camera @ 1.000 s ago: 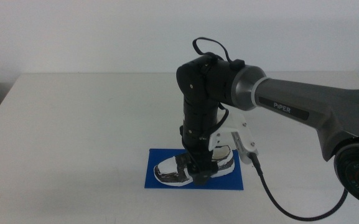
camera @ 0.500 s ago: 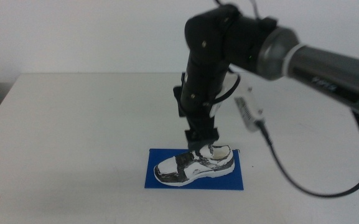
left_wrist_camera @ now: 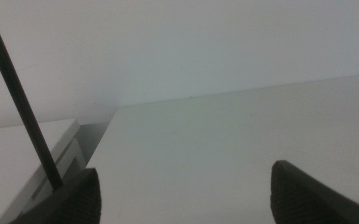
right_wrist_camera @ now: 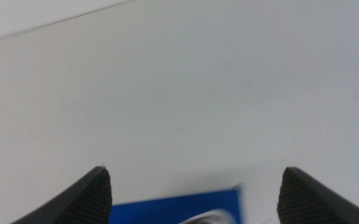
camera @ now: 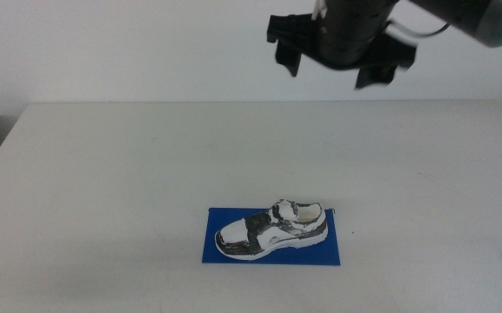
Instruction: Use one arm to grab the shoe from the table and place it on the mat.
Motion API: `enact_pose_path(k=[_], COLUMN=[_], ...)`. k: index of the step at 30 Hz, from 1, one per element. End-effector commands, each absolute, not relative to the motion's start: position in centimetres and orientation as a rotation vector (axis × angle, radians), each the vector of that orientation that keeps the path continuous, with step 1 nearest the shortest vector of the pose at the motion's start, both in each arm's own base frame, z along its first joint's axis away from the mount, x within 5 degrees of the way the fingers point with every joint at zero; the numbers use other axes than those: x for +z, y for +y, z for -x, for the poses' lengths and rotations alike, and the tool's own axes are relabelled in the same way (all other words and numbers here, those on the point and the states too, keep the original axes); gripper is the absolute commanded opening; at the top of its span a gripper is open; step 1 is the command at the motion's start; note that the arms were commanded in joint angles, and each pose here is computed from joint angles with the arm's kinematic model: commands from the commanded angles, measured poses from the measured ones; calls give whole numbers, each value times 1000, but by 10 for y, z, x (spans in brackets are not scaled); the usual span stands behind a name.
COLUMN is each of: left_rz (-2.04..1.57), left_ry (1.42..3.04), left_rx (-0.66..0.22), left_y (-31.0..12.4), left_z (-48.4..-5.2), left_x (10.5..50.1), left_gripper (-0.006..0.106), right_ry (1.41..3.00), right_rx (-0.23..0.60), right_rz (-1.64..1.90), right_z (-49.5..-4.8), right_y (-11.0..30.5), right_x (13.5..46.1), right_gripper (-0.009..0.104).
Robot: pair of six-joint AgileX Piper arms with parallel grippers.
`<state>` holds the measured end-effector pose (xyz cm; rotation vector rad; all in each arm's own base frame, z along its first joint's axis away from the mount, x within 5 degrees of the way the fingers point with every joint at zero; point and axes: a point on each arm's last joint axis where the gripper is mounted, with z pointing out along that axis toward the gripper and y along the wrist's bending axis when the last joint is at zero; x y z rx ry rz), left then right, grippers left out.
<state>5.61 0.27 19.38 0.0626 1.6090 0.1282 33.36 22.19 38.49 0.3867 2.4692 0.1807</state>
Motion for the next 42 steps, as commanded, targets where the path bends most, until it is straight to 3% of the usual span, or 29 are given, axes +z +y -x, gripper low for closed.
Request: enact_pose_path(k=[1,10,14,18,26,42], left_rz=[-56,-56,-56,-56,-56,-56], left_ry=[1526,1526,1526,1526,1526,1526], left_rx=[113,113,113,113,113,113], left_y=[2,2,2,2,2,2], left_z=[-56,-56,-56,-56,-56,-56], left_x=[200,200,200,200,200,200], left_gripper=[94,94,94,94,94,94], right_ry=[2386,2371,2281,2203,1880,1765], right_rx=[60,14,137,216,331,217], right_rz=[-184,62,173,225,150,-44], right_z=[-321,-313,-304,-294,-248,-132], right_y=[201,178,161,139,84,16], right_x=[420,441,458,452,421,306], right_gripper=[92,92,92,92,92,92])
